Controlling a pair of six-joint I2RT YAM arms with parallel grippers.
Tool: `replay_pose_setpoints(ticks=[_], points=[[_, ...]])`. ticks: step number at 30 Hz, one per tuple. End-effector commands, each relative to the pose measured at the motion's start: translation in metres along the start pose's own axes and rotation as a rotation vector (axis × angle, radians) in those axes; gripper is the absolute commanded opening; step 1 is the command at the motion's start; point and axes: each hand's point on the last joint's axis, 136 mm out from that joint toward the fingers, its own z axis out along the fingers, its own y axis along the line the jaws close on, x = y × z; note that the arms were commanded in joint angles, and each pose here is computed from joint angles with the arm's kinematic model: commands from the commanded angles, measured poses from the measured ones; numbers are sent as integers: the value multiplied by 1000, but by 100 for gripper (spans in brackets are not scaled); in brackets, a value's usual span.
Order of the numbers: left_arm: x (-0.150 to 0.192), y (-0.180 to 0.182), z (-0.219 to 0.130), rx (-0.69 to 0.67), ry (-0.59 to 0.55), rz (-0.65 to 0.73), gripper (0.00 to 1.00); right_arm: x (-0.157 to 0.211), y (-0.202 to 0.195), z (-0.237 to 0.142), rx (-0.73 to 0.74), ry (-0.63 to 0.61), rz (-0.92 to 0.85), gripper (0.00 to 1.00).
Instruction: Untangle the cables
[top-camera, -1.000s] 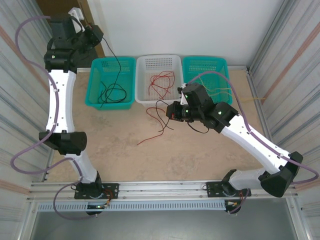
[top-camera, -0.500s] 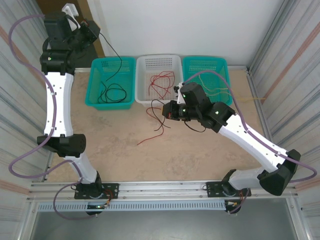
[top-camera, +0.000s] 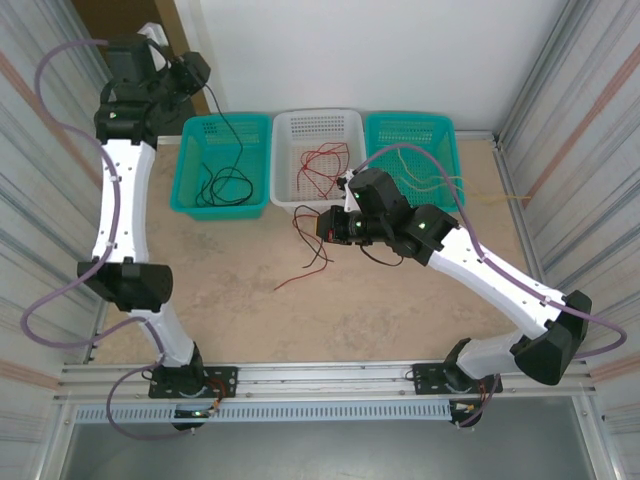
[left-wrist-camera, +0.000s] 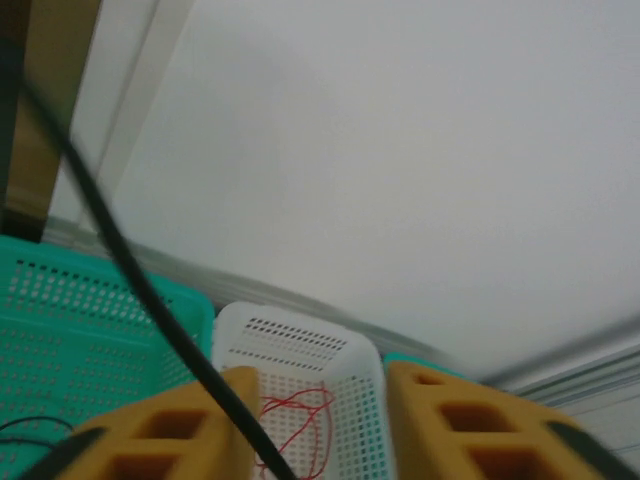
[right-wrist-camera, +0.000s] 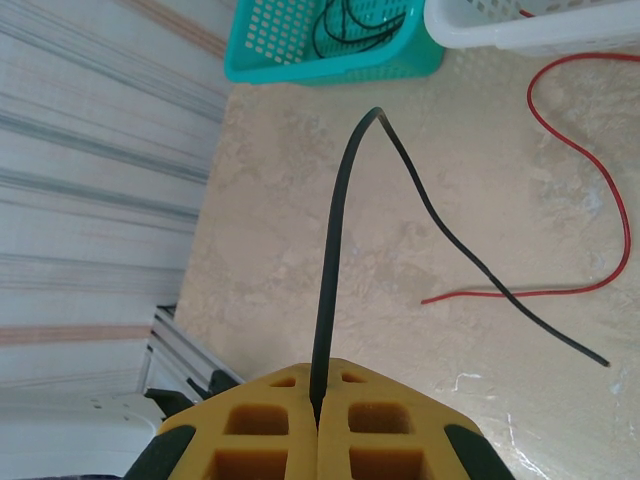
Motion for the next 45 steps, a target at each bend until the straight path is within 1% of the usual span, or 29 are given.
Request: replay_pose_setpoints(ticks=[1,2,3,6,8,10,11,14,16,19,20,22,25,27,28,30,33,36,39,45], points=[[29,42,21,-120,87,-37,58,-7,13,-7,-22,-22,-43,0],[33,47,22,-133,86,-52,72,-8,13,-9,-20,-26,-46,0],[38,50,23,-133,83,-64,77,-9,13,-10,-18,-31,-47,0],[46,50,20,-107,74,-87,82,-13,15,-12,-16,-34,-60,0],[49,45,15,-89,83,-92,83,-15,17,-14,-14,-36,-71,0],[51,36,5,-75,86,-87,80,-19,19,-15,-15,-41,-83,0],[53,31,0,-63,91,-85,77,-21,21,-16,-17,-46,-87,0],[65,15,-22,8,121,-104,64,-27,24,-19,-19,-63,-100,0],[75,2,-42,75,118,-114,60,-33,26,-21,-27,-74,-100,0],[99,-26,-76,199,96,-85,61,-45,34,-27,-68,-98,-90,0],[113,-36,-86,241,103,-64,62,-49,38,-29,-90,-107,-87,0],[143,-50,-102,297,147,-34,63,-58,48,-36,-136,-126,-85,0],[193,-65,-115,385,263,-10,62,-72,62,-43,-216,-151,-72,0],[216,-72,-125,431,312,3,64,-80,71,-48,-273,-162,-53,0],[222,-74,-129,450,325,-4,64,-84,74,-51,-298,-171,-44,0],[230,-76,-132,482,345,-25,65,-90,81,-57,-350,-180,-26,0],[236,-72,-131,467,365,-30,64,-97,89,-64,-413,-190,-2,0],[241,-74,-125,481,383,-46,63,-101,96,-71,-469,-197,18,0],[245,-72,-117,469,393,-63,61,-101,101,-76,-506,-198,27,0],[244,-82,-111,521,386,-93,54,-98,106,-79,-550,-182,46,0]])
